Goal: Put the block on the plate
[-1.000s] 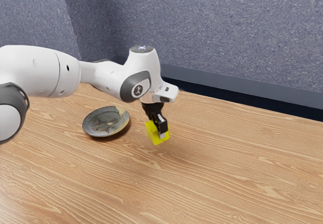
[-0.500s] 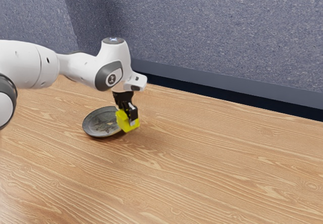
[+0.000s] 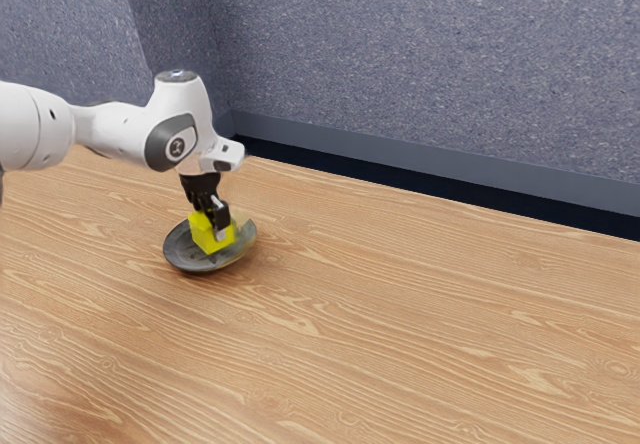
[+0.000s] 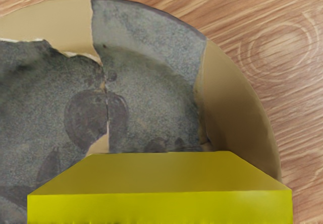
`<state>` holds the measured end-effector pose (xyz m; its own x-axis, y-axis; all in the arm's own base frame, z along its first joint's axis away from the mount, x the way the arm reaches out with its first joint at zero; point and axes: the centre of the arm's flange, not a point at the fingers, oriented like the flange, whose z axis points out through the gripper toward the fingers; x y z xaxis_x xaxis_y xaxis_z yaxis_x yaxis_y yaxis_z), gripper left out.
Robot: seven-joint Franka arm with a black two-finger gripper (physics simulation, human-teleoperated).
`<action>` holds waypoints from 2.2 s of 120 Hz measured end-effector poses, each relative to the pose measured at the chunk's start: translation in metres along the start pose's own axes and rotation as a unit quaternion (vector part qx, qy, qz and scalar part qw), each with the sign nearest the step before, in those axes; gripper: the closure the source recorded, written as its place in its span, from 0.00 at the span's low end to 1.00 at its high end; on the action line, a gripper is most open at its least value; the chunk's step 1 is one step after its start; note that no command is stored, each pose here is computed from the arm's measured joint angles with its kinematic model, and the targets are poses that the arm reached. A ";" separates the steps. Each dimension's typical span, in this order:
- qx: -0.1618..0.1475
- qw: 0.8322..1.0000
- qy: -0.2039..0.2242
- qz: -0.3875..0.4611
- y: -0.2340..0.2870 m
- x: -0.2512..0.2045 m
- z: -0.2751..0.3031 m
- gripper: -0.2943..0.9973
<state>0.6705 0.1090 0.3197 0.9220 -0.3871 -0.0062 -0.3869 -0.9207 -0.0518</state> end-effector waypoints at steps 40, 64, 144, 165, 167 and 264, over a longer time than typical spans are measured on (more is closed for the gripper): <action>0.000 1.000 -0.006 0.008 -0.028 0.004 0.021 0.45; -0.002 1.000 -0.011 0.013 -0.034 0.002 0.029 0.39; 0.016 0.999 -0.013 0.034 -0.014 0.003 -0.036 0.23; 0.025 0.999 -0.018 0.033 0.005 0.002 -0.079 0.23; 0.026 0.999 -0.018 0.032 0.006 0.001 -0.083 0.23; 0.039 0.999 0.011 -0.028 0.073 -0.039 -0.258 0.23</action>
<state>0.6022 0.0437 0.5740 0.9413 -0.3369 0.0201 -0.3316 -0.9345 -0.1296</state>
